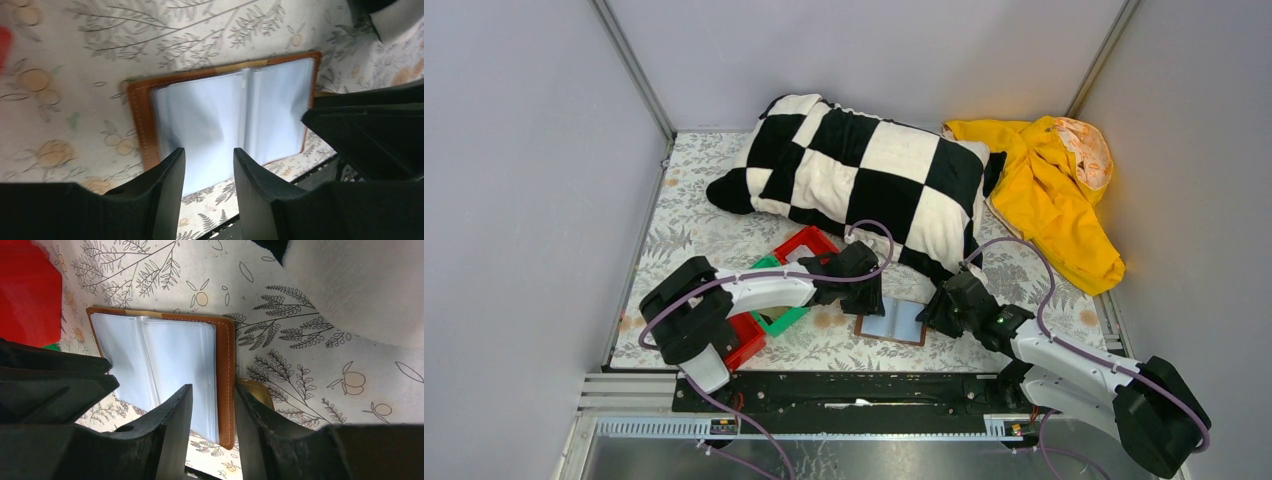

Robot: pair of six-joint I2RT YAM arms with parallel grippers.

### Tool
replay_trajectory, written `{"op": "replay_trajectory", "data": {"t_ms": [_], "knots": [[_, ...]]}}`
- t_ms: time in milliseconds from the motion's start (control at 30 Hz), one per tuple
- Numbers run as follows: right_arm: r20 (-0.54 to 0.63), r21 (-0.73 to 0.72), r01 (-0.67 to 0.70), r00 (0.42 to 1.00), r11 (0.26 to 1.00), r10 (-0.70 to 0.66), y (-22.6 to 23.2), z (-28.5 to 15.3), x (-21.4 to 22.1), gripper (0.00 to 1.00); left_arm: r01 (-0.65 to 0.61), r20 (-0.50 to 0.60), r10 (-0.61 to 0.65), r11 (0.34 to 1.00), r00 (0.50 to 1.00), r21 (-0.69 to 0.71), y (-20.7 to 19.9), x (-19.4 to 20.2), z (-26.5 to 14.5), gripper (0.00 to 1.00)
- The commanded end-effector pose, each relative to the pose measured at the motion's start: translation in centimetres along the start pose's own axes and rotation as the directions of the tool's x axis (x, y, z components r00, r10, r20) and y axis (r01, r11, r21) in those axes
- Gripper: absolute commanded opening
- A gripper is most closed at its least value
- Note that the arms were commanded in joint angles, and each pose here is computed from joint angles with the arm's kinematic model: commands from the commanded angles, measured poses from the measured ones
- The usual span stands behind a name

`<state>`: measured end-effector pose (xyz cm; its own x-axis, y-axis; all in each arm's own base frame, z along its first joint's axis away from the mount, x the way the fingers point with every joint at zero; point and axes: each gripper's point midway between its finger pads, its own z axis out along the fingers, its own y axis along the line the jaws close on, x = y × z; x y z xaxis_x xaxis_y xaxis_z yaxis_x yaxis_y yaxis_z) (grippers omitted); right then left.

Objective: Take the credit cards out of the card holder
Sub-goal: Remove the credit card from the card holder.

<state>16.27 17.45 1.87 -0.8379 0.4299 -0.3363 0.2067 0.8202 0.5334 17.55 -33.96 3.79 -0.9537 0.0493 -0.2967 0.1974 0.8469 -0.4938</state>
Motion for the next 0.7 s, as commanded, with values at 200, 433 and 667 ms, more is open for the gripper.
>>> {"op": "replay_trajectory", "data": {"t_ms": [200,433,667], "knots": [[-0.009,0.007,-0.002,1.0,1.0,0.002,-0.3,0.1,0.4,0.43,0.01,0.109,0.003,0.994,0.994,-0.112,1.8,-1.8,-1.4,0.45],[-0.014,0.006,-0.001,1.0,1.0,0.001,-0.3,0.1,0.5,0.43,0.002,0.061,0.0,0.999,0.998,-0.035,0.5,-1.1,-0.6,0.45],[-0.015,0.008,0.0,1.0,1.0,0.001,-0.3,0.1,0.5,0.43,-0.001,0.017,0.001,1.0,1.0,-0.015,0.2,-0.3,0.2,0.45]]}}
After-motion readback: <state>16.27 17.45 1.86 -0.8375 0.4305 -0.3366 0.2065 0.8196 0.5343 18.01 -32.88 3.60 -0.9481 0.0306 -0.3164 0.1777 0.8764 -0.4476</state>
